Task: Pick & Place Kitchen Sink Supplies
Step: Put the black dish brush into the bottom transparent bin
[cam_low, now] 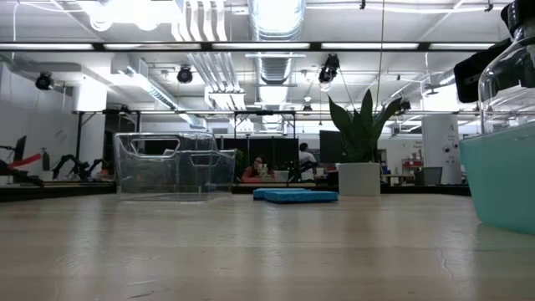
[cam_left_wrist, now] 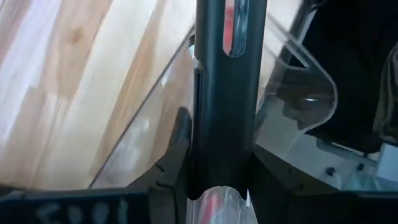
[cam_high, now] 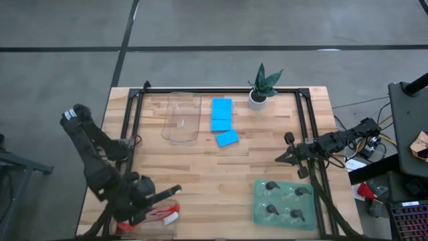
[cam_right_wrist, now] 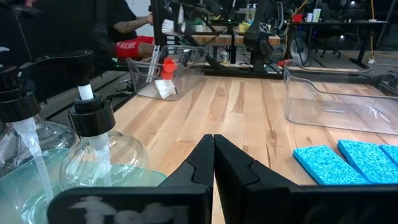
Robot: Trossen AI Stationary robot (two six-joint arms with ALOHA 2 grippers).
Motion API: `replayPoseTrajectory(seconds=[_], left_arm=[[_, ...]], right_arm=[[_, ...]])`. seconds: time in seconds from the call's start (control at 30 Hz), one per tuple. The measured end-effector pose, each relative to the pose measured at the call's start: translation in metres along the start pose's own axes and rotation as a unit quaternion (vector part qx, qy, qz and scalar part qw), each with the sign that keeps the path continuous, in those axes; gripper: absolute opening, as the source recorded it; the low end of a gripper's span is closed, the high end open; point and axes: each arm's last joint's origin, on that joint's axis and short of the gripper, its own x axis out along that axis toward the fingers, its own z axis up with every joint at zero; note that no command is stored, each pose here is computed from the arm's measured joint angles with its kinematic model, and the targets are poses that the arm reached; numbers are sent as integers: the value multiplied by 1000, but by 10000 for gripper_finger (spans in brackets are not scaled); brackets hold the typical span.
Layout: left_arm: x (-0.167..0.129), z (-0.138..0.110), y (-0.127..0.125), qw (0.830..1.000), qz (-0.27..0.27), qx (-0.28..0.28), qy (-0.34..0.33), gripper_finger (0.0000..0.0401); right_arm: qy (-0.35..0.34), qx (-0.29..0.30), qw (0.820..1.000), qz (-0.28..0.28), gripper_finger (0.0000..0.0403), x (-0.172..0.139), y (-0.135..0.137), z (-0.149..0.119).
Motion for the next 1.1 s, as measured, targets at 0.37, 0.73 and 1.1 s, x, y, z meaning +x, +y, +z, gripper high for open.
replayPoseTrajectory(seconds=[0.37, 0.73, 1.1], left_arm=[[34, -28, -15, 997, 50, 60, 0, 122], [62, -47, -23, 992, 87, 75, 53, 125], [74, -52, -23, 990, 113, 64, 49, 155]], right_arm=[[0, 0, 1000, 0, 8, 0, 0, 0], [0, 0, 1000, 0, 8, 0, 0, 0], [0, 0, 1000, 0, 8, 0, 0, 0]])
